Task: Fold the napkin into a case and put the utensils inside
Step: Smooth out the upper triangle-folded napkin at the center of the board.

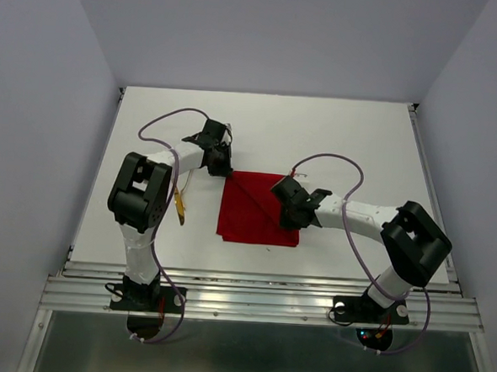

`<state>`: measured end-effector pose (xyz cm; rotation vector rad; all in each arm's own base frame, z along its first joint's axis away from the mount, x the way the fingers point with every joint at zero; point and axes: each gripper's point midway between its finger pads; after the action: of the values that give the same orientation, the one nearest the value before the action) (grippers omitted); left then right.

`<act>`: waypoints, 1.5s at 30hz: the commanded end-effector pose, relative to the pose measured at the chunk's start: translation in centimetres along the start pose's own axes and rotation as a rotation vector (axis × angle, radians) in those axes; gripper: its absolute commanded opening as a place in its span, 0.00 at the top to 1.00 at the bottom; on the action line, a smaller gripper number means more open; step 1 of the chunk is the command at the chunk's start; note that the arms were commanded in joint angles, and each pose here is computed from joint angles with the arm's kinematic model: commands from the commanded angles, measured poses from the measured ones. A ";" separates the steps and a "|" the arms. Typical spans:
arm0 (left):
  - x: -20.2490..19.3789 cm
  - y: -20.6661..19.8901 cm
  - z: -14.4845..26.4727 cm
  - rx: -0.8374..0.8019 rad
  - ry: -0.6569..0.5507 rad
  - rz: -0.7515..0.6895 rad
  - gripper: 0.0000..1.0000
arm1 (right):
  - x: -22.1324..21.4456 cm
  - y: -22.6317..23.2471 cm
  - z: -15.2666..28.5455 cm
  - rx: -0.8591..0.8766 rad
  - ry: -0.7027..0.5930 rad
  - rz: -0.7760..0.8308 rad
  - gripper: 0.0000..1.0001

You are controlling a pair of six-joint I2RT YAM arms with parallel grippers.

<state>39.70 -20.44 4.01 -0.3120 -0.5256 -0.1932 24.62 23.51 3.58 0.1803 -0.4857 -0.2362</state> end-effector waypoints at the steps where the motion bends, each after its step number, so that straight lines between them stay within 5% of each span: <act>1: 2.4 -0.3 -0.3 0.001 -0.052 -0.005 1.00 | -0.7 0.0 -1.3 -0.007 0.002 -0.008 0.99; 11: 4.2 -1.8 2.9 -0.031 -0.112 0.002 1.00 | 3.2 4.1 2.5 0.123 -0.067 0.000 0.99; 19: 3.1 -4.3 4.5 -0.033 -0.113 -0.037 1.00 | 2.2 6.2 -0.3 0.154 -0.016 -0.007 0.98; 24: 2.0 -4.5 4.7 -0.038 -0.104 -0.012 1.00 | 0.7 5.6 -2.6 0.114 0.025 -0.013 0.99; 32: 2.3 -4.6 6.4 -0.037 -0.132 -0.011 1.00 | 4.1 4.3 3.3 0.156 -0.123 -0.058 0.97; 45: 2.0 -5.4 7.6 -0.058 -0.145 -0.004 1.00 | -2.3 -1.1 1.5 0.098 0.030 -0.085 0.97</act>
<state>37.21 -23.04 11.70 -0.3747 -0.6455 -0.1906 22.65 22.23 4.91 0.2714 -0.5088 -0.2874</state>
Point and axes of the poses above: each gripper's point midway between its finger pads, its own z axis back along the fingers, its own y axis along the line the jaws close on, x = y × z, and after that the axes turned 12 degrees about -z, right-handed
